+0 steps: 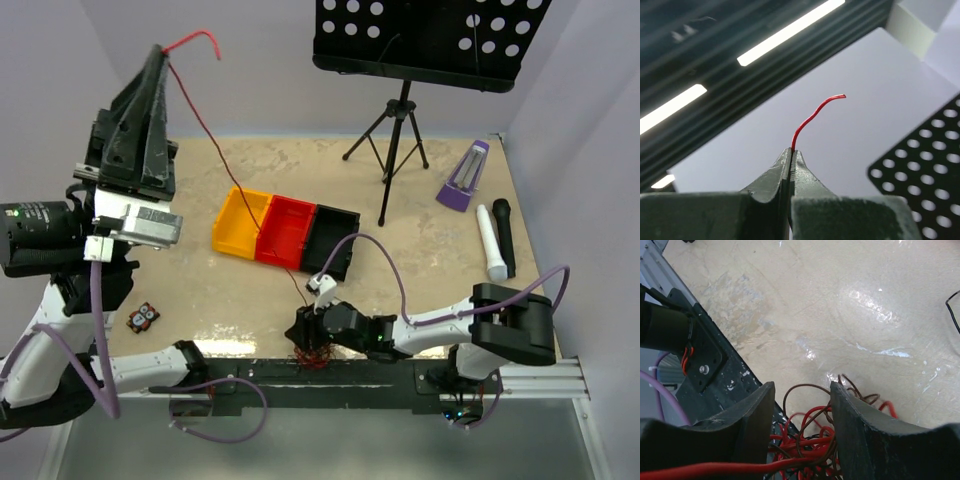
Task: Untangle the cables
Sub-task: Untie the cable.
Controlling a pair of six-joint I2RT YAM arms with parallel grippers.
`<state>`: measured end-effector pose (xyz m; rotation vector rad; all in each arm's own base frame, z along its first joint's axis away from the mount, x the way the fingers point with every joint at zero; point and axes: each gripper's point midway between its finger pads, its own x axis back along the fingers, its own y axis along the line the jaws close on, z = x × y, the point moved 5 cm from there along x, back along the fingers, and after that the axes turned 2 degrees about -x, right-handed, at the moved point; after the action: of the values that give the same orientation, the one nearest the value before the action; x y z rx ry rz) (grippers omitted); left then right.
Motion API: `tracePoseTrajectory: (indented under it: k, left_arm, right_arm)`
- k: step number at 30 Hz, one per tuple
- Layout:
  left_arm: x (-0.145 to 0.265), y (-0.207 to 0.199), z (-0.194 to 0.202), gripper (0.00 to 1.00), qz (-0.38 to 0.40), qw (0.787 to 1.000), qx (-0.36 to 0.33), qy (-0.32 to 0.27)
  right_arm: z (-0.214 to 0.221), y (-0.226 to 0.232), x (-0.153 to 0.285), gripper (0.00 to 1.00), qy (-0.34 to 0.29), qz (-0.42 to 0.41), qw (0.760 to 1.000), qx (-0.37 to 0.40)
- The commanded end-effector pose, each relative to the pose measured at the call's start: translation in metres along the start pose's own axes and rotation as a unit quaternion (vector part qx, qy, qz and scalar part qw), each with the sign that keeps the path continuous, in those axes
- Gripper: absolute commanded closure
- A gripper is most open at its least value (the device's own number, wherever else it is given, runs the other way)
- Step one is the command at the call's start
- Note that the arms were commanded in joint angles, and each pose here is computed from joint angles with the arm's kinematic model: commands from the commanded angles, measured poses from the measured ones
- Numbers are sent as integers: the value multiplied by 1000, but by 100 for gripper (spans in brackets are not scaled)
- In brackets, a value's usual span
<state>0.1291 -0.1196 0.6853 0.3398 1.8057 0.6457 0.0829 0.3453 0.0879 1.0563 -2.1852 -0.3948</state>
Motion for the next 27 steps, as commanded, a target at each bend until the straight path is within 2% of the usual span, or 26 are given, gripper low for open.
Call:
tracePoseTrajectory:
  k: [1,5,8,10,12,14,16,18,20,22,25,27]
  left_arm:
    - [13,76,-20,100,-180,971,-155,-8]
    - [13,103,-34,100,-227,948,-222,-14]
    - [16,123,-42,100,-256,935,-246,-7]
    - [20,131,-42,100,-266,935,-235,4]
    - [19,114,-27,100,-202,958,-200,35]
    - [24,76,-7,100,-110,979,-157,66]
    - [41,26,13,100,-6,990,-108,91]
    - [70,-33,33,100,114,984,-54,125]
    - [109,-88,50,100,232,959,-16,163]
    - [140,-121,55,100,304,937,10,170]
    - [158,-139,60,100,326,927,37,185]
    - [159,-141,59,100,329,925,45,184]
  right_arm:
    - [17,-17,2,46,10,27,1000,-8]
    - [24,-24,1,43,15,34,999,-11]
    - [24,-23,-2,41,16,32,999,-13]
    - [21,-20,-3,39,12,33,999,-10]
    - [12,-14,-4,39,4,34,999,-3]
    - [-2,-6,-2,41,-9,33,999,3]
    - [-23,6,4,44,-35,26,999,4]
    - [-45,18,16,46,-64,13,998,2]
    - [-65,29,26,48,-87,4,996,2]
    - [-76,35,34,45,-98,0,995,4]
    - [-84,36,40,44,-106,8,994,11]
    - [-87,35,41,54,-110,12,994,10]
